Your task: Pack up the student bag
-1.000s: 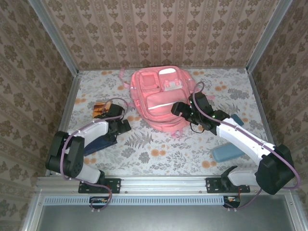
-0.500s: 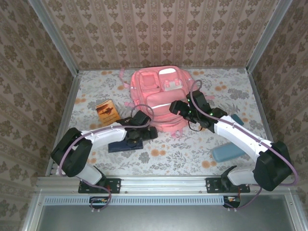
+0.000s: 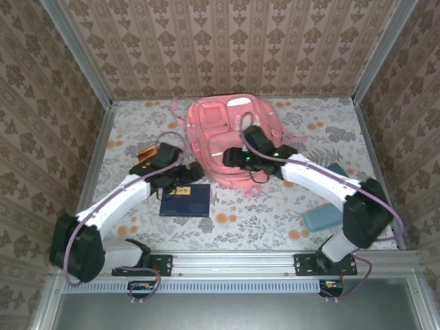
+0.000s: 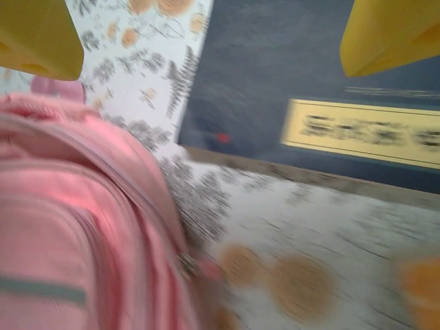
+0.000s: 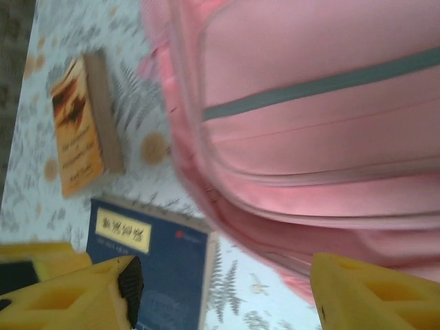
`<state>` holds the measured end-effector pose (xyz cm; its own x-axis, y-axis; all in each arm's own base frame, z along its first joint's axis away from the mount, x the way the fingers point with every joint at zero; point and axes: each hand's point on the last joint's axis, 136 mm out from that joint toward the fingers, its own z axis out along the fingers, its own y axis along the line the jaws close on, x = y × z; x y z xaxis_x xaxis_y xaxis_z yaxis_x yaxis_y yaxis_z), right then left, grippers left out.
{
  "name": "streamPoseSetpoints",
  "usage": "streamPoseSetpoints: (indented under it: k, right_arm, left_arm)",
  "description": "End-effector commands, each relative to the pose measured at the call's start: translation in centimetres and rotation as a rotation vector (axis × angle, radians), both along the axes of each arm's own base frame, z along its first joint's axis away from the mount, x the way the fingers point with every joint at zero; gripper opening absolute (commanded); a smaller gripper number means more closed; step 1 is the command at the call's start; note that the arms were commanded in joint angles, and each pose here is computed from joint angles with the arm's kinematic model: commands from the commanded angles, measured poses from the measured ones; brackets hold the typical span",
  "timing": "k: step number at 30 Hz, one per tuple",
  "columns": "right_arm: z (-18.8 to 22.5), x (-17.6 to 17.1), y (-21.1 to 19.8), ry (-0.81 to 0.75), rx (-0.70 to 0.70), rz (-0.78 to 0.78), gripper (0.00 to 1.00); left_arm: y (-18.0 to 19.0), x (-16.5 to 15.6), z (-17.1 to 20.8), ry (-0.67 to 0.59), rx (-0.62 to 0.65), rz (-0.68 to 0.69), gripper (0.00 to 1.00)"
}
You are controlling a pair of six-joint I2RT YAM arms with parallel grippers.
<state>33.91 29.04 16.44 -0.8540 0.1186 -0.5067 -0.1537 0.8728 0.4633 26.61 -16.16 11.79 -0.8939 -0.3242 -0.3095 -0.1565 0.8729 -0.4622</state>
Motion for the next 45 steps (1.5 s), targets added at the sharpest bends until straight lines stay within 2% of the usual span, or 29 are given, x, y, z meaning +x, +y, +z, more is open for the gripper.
streamPoseSetpoints:
  k: [1, 4, 7, 10, 14, 17, 22, 27, 30, 34, 36, 40, 45]
  right_arm:
    - [-1.7, -2.2, 4.8, 0.024, -0.088, 0.203, 0.65]
    - [-3.6, -2.6, 8.6, 0.044, -0.13, 0.296, 0.6]
    - [-6.1, -2.7, 11.7, 0.075, -0.152, 0.368, 0.51]
    - [-8.7, -2.7, 13.5, 0.123, -0.179, 0.403, 0.44]
    - [-11.4, -2.7, 13.6, 0.18, -0.252, 0.41, 0.42]
    - [-13.2, -2.9, 12.8, 0.213, -0.31, 0.4, 0.43]
    - [-15.5, -4.2, 9.0, 0.282, -0.445, 0.351, 0.49]
    - [-15.6, -7.9, 4.4, 0.37, -0.494, 0.32, 0.55]
    - [-14.4, -10.8, 3.2, 0.441, -0.442, 0.337, 0.57]
    - [-12.0, -13.5, 5.2, 0.514, -0.253, 0.425, 0.58]
    - [-11.1, -12.7, 5.1, 0.467, -0.271, 0.422, 0.57]
    - [-11.0, -9.5, 3.0, 0.355, -0.431, 0.331, 0.57]
    - [-11.8, -7.6, 2.1, 0.325, -0.476, 0.27, 0.57]
  left_arm:
    - [4.5, -1.4, -1.0, 0.044, 0.061, 0.069, 0.99]
    - [7.6, -1.5, -1.3, 0.048, 0.084, 0.157, 1.0]
    - [8.9, -1.9, -1.9, 0.059, 0.025, 0.243, 1.0]
    - [9.2, -2.0, -2.3, 0.06, -0.019, 0.282, 1.0]
    - [9.2, -2.4, -2.7, 0.073, -0.03, 0.29, 1.0]
    - [9.2, -2.7, -3.2, 0.084, -0.035, 0.291, 1.0]
    - [9.4, -3.4, -4.1, 0.125, -0.039, 0.33, 1.0]
    - [8.9, -4.5, -4.9, 0.176, -0.055, 0.321, 1.0]
    - [8.5, -5.3, -5.2, 0.197, -0.066, 0.312, 1.0]
    - [7.3, -6.0, -5.2, 0.208, -0.093, 0.291, 0.99]
    - [6.5, -6.1, -5.2, 0.21, -0.107, 0.273, 0.96]
    - [4.5, -6.4, -5.4, 0.226, -0.137, 0.208, 0.85]
    - [1.8, -6.5, -5.3, 0.243, -0.18, 0.117, 0.77]
